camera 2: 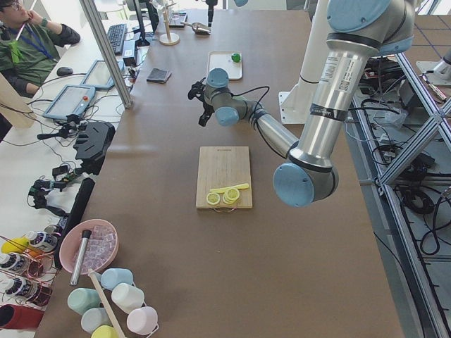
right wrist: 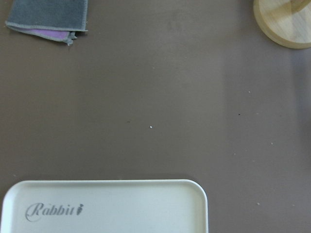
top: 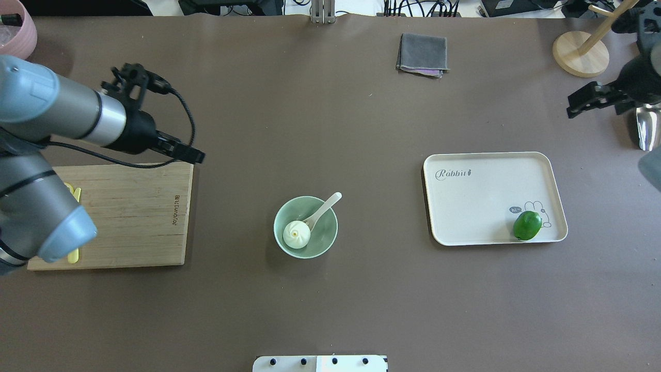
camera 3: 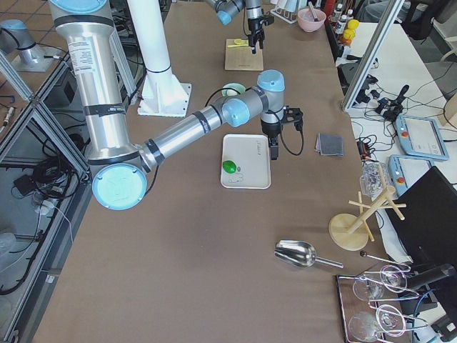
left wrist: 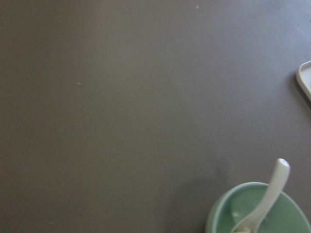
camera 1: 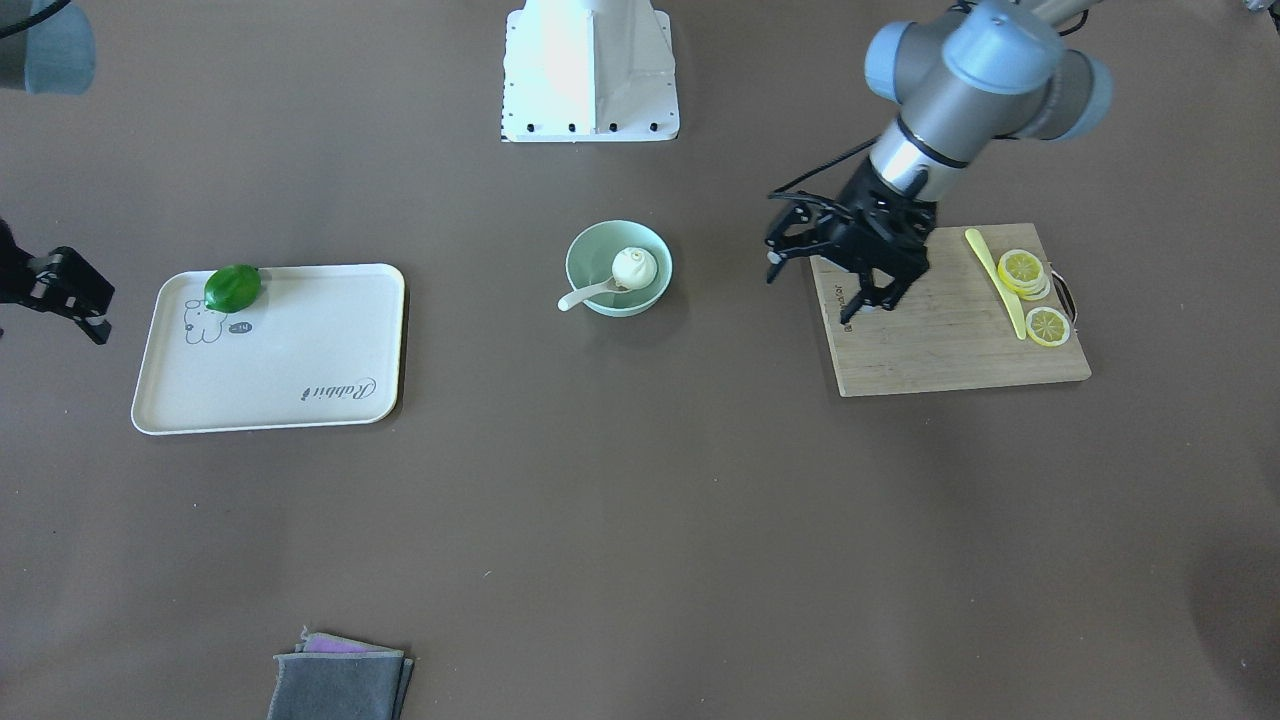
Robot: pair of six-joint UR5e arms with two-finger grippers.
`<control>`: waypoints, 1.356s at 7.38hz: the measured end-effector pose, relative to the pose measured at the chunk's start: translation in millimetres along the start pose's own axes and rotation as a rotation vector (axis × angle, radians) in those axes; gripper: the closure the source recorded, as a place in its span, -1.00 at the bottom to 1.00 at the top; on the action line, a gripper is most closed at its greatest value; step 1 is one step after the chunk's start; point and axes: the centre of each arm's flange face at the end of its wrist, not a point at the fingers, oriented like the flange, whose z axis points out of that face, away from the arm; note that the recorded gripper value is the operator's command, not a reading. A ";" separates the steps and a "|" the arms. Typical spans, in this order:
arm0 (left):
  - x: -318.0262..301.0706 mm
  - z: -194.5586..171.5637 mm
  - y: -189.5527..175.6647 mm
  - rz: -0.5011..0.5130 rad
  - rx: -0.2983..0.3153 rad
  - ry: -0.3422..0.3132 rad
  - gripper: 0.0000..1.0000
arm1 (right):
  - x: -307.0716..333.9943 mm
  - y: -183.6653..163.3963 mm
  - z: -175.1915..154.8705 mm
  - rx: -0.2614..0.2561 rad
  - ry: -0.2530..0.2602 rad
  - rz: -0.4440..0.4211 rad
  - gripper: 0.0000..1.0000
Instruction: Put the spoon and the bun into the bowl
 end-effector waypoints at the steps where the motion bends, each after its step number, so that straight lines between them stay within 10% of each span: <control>1: -55.2 -27.1 3.6 0.046 -0.028 -0.041 -0.98 | 60.8 15.2 -4.7 -0.017 0.014 -0.056 -1.00; 5: -258.2 -164.6 52.0 0.164 -0.175 -0.205 -0.98 | 229.1 117.4 -1.5 -0.103 0.016 -0.080 -1.00; 10: -385.4 -200.8 185.1 -0.087 -0.300 -0.250 -0.98 | 273.2 171.1 23.1 -0.175 -0.047 0.037 -1.00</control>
